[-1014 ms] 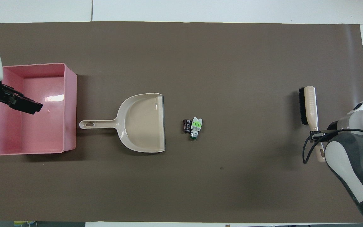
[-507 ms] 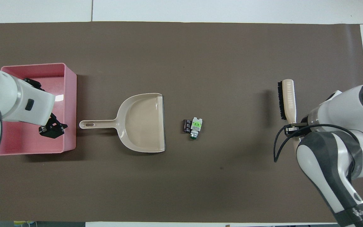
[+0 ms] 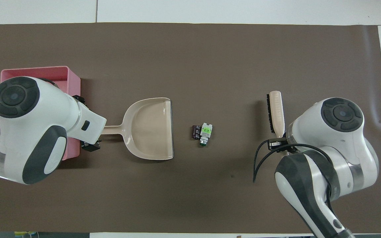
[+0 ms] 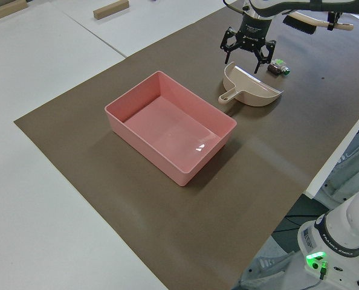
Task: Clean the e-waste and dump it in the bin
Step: 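Grasp the dustpan handle with the left gripper while the right gripper lifts the brush, then bring the dustpan and brush toward the green component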
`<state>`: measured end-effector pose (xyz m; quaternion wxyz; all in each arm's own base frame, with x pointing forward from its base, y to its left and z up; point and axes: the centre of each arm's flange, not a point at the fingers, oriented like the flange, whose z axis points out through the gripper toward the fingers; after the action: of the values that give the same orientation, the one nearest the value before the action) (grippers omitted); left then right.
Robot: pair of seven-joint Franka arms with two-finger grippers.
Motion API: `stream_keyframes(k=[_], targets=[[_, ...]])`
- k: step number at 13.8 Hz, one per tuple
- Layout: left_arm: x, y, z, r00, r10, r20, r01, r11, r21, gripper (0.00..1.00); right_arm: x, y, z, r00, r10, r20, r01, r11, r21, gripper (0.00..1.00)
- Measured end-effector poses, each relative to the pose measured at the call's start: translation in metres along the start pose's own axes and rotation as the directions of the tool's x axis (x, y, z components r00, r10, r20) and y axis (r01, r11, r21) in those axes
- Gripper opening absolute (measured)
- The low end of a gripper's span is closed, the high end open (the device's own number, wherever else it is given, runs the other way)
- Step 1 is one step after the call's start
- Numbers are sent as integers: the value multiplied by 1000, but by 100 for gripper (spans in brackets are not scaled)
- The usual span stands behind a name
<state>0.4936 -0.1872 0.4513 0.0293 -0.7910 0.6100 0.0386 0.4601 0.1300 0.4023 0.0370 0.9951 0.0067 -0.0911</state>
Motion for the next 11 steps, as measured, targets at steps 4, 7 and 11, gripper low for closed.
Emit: stream_keyframes(k=[4, 7, 11], targets=[[24, 10, 49, 998, 41, 47, -42, 999, 22, 100, -8, -31, 5, 1000, -31, 6, 31, 1000, 3, 26], [29, 10, 80, 994, 68, 83, -71, 997, 33, 100, -14, -51, 8, 999, -38, 3, 38, 999, -4, 26], [26, 17, 101, 992, 84, 96, -88, 995, 38, 100, -31, -89, 15, 998, -53, -13, 53, 998, -15, 26]])
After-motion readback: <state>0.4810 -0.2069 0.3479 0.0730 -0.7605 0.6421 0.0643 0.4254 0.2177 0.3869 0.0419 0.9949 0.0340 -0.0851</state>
